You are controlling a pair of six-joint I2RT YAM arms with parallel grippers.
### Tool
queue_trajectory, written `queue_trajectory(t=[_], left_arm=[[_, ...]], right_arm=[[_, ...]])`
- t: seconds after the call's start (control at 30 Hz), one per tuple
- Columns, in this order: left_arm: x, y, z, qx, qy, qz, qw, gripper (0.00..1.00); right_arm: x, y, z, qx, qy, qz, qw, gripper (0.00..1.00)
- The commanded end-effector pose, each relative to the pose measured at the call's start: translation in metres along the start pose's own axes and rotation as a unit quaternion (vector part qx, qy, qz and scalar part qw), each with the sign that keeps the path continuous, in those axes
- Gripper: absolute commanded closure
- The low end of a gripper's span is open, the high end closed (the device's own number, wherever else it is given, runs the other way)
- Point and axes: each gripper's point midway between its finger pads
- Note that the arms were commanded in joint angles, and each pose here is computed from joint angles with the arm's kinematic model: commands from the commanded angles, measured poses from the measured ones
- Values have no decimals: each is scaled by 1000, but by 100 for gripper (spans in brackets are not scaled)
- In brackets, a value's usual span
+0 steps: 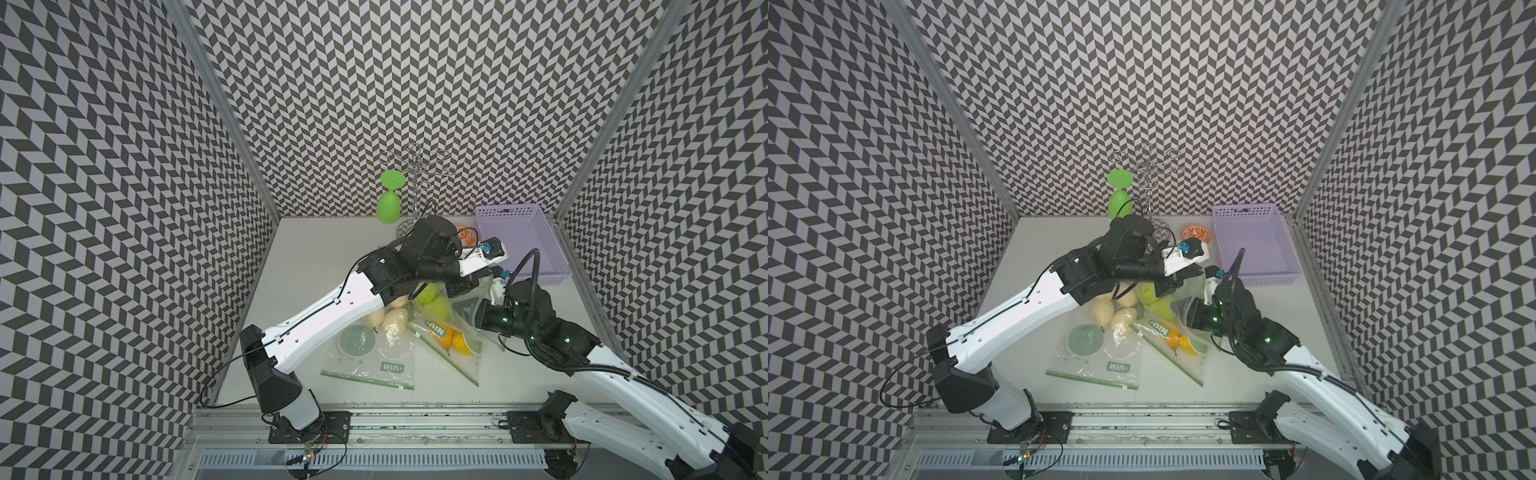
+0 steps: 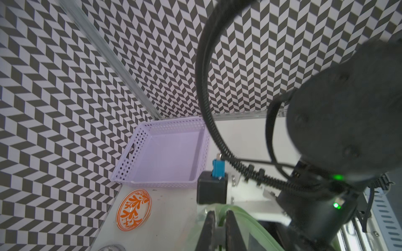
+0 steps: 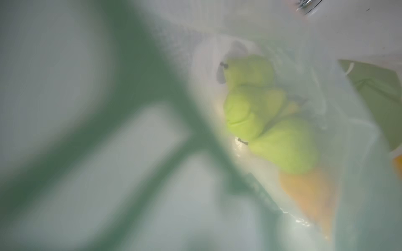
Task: Open the zip-top bag and take out the pear
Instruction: Pick up the pear from the zipper food storage bag.
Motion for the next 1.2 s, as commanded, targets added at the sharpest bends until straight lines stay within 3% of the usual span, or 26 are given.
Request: queue_trajectory(t=[0.0,0.13,0.27,0.4,0.47,0.5,0.53,0.6,0.77,0.93,1.07,1.17], left_arm=[[38,-10,11,-12,-57,-7,998,99],[49,-12,21,-13,-99,7,995,99],[55,-13,32,-26,-137,29,990,98],[53,-17,27,-40,-142,48,988,94],[52,-11,28,-27,-143,62,987,81],[52,-6,32,-18,-148,71,986,69],[52,2,40,-6,-157,84,984,50],[49,23,63,29,-179,122,976,32],[-14,76,132,142,-203,249,936,10],[-113,88,157,168,-184,353,902,7],[-149,81,162,155,-211,362,895,7],[-156,74,154,123,-220,338,907,7]], right_arm=[[-2,-3,-7,13,-8,-2,1000,73],[-7,-20,-10,6,-20,-12,1000,72],[-10,-25,-9,40,-45,-20,998,68],[-20,-32,-19,40,-19,-13,999,65],[-25,-38,-24,30,-4,-9,1000,63],[-27,-42,-26,22,1,-8,1000,62],[-27,-45,-28,15,4,-7,1000,62],[-27,-47,-29,10,4,-5,1000,61],[-22,-57,-24,-6,-14,-11,1000,60],[-19,-65,-18,-9,-22,-17,1000,59],[-18,-68,-17,-7,-18,-17,1000,59],[-17,-69,-17,-7,-15,-16,1000,59]])
Point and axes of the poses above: each gripper's point midway between its finger pads, its own z axis back along the fingers, its own y axis along the line the jaws close on, x = y × z, and after that the axes turned 4 degrees about -z, right-handed
